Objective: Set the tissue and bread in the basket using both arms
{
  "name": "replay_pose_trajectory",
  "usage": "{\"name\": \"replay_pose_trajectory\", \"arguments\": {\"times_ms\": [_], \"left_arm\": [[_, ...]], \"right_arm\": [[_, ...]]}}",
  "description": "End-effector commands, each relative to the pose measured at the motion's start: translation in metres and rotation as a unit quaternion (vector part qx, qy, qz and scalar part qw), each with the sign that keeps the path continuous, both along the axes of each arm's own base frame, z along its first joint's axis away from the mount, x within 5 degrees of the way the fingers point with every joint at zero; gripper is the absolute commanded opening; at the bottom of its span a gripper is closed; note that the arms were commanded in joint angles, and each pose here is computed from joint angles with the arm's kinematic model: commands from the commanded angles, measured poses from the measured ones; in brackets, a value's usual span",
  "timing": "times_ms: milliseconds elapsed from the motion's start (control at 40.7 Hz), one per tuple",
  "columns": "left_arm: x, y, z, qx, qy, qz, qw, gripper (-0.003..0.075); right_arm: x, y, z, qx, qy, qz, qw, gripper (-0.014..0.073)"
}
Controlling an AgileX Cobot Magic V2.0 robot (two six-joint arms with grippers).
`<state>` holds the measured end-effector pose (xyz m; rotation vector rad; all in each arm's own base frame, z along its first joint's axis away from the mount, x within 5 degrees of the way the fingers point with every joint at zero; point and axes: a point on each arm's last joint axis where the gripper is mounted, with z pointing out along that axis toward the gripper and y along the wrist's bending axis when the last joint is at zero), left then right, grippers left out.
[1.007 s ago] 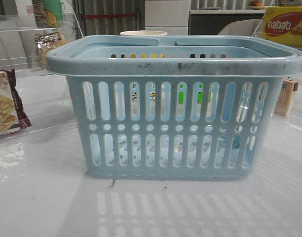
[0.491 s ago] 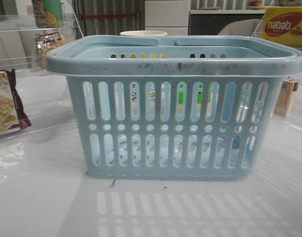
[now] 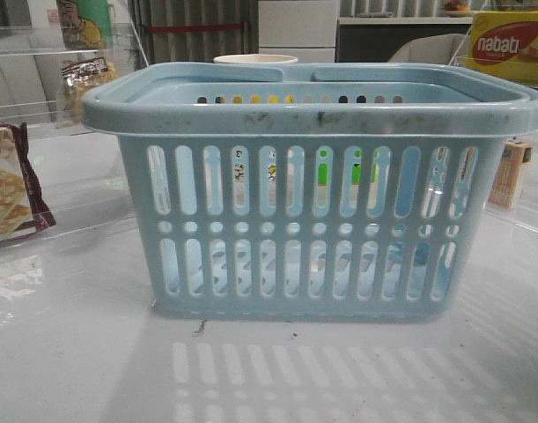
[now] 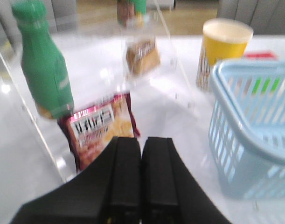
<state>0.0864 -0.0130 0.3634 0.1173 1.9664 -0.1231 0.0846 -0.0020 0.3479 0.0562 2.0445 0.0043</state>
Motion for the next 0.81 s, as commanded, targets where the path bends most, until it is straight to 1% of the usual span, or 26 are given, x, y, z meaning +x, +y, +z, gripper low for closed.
{"name": "replay_pose_trajectory", "arguments": {"times_ms": [0,123,221,246,295,344,368,418,467,491,540,614,712,786], "left_arm": [[0.014,-0.001,0.008,-0.01,-0.012,0.001,1.0,0.0099],[0.026,-0.001,0.002,-0.006,0.018,0.0,1.0,0.0099],[0.033,0.0,-0.002,0.011,0.031,0.001,0.999,0.0099],[0.035,0.0,-0.002,0.012,0.033,0.001,0.999,0.01],[0.036,0.0,-0.003,0.018,0.034,0.0,0.999,0.0105],[0.037,0.0,-0.004,0.025,0.036,-0.003,0.999,0.0134],[0.037,0.0,-0.005,0.026,0.036,-0.003,0.999,0.0158],[0.038,0.0,-0.007,0.033,0.037,-0.007,0.999,0.0248],[0.039,0.0,-0.01,0.035,0.038,-0.007,0.999,0.034],[0.039,0.0,-0.011,0.035,0.038,-0.007,0.999,0.0379],[0.04,-0.001,-0.013,0.027,0.036,-0.007,0.999,0.0451],[0.041,-0.003,-0.018,0.015,0.037,-0.014,0.999,0.0498],[0.041,-0.011,-0.02,0.016,0.032,-0.043,0.998,0.0496],[0.039,-0.02,-0.02,0.022,0.026,-0.08,0.996,0.0496]], "right_arm": [[0.014,-0.002,0.008,-0.01,-0.006,-0.003,1.0,0.0057],[0.026,-0.002,0.0,-0.01,0.036,-0.003,0.999,0.0057],[0.036,-0.002,-0.006,-0.016,0.062,0.001,0.998,0.0062],[0.039,-0.002,-0.007,-0.016,0.068,0.001,0.998,0.0069],[0.043,-0.002,-0.01,-0.016,0.079,0.002,0.997,0.013],[0.047,-0.002,-0.012,-0.016,0.088,0.002,0.996,0.0206],[0.049,-0.003,-0.013,-0.016,0.092,0.002,0.996,0.0265],[0.053,-0.003,-0.015,-0.016,0.098,0.002,0.995,0.037],[0.057,-0.003,-0.017,-0.016,0.1,0.003,0.995,0.0454],[0.058,-0.003,-0.018,-0.016,0.102,0.003,0.995,0.0479],[0.061,-0.003,-0.019,-0.016,0.101,0.003,0.995,0.0514],[0.066,-0.003,-0.021,-0.016,0.1,0.003,0.995,0.052],[0.073,-0.005,-0.024,-0.022,0.096,-0.002,0.995,0.052],[0.081,-0.01,-0.025,-0.017,0.089,-0.021,0.996,0.052]]}}
